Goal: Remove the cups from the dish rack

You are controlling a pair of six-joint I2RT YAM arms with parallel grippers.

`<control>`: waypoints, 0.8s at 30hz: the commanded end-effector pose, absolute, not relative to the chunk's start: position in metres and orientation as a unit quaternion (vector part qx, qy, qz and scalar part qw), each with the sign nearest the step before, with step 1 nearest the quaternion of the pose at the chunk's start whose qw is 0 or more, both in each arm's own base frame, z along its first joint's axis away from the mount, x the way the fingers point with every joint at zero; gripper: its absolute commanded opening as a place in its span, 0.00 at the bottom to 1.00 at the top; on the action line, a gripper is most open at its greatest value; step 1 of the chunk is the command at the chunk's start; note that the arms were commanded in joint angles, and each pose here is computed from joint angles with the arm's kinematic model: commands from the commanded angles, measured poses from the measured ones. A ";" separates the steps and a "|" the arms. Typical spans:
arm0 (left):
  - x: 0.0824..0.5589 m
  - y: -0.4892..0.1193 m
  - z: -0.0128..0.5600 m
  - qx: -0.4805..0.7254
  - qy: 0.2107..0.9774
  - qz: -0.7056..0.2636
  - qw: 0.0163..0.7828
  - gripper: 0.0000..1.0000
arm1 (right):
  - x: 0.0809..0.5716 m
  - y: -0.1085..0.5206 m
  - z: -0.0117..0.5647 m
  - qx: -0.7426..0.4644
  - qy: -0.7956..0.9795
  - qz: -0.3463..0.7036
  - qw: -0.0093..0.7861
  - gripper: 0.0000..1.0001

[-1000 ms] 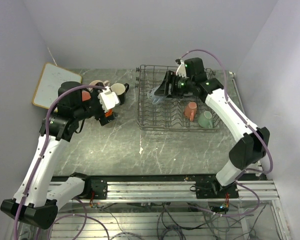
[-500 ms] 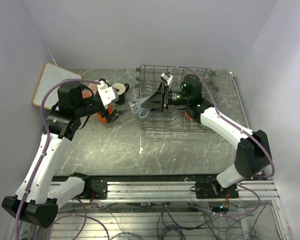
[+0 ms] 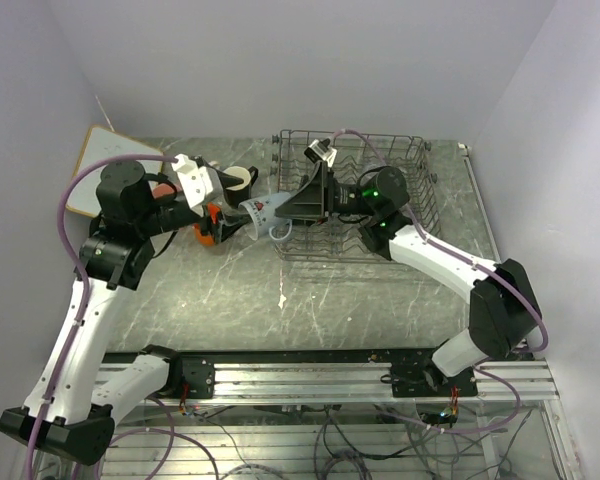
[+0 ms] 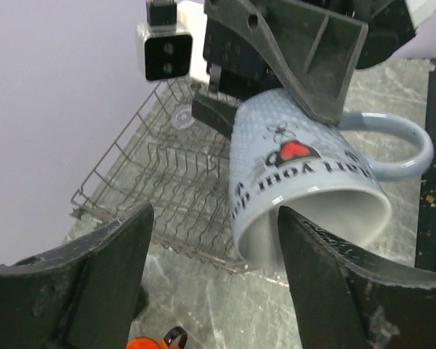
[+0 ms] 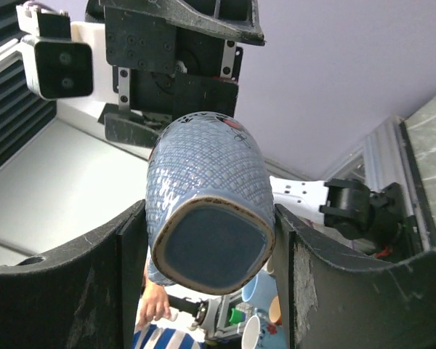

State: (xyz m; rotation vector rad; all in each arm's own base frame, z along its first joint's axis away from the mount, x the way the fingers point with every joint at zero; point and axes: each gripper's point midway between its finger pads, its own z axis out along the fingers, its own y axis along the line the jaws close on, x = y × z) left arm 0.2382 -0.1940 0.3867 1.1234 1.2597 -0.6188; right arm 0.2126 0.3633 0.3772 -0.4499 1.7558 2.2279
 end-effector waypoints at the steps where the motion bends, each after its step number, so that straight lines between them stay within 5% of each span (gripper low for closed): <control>1: 0.223 -0.203 0.419 0.488 0.513 -0.309 0.636 0.75 | 0.198 0.371 0.403 -0.170 0.560 0.797 0.147 0.00; 3: 0.224 -0.204 0.420 0.480 0.518 -0.319 0.632 0.66 | 0.198 0.376 0.408 -0.169 0.552 0.804 0.146 0.00; 8: 0.226 -0.202 0.415 0.473 0.530 -0.317 0.628 0.17 | 0.202 0.384 0.413 -0.151 0.544 0.812 0.147 0.00; 10: 0.228 -0.200 0.410 0.470 0.539 -0.311 0.626 0.08 | 0.205 0.388 0.410 -0.144 0.547 0.812 0.145 0.00; 16: 0.243 -0.188 0.374 0.470 0.607 -0.270 0.581 0.07 | 0.226 0.386 0.385 -0.123 0.592 0.781 0.154 0.68; 19: 0.261 -0.172 0.340 0.475 0.664 -0.215 0.536 0.07 | 0.251 0.374 0.361 -0.096 0.648 0.735 0.175 0.87; 24: 0.293 -0.138 0.267 0.469 0.770 -0.129 0.414 0.07 | 0.305 0.318 0.304 -0.006 0.764 0.607 0.216 0.99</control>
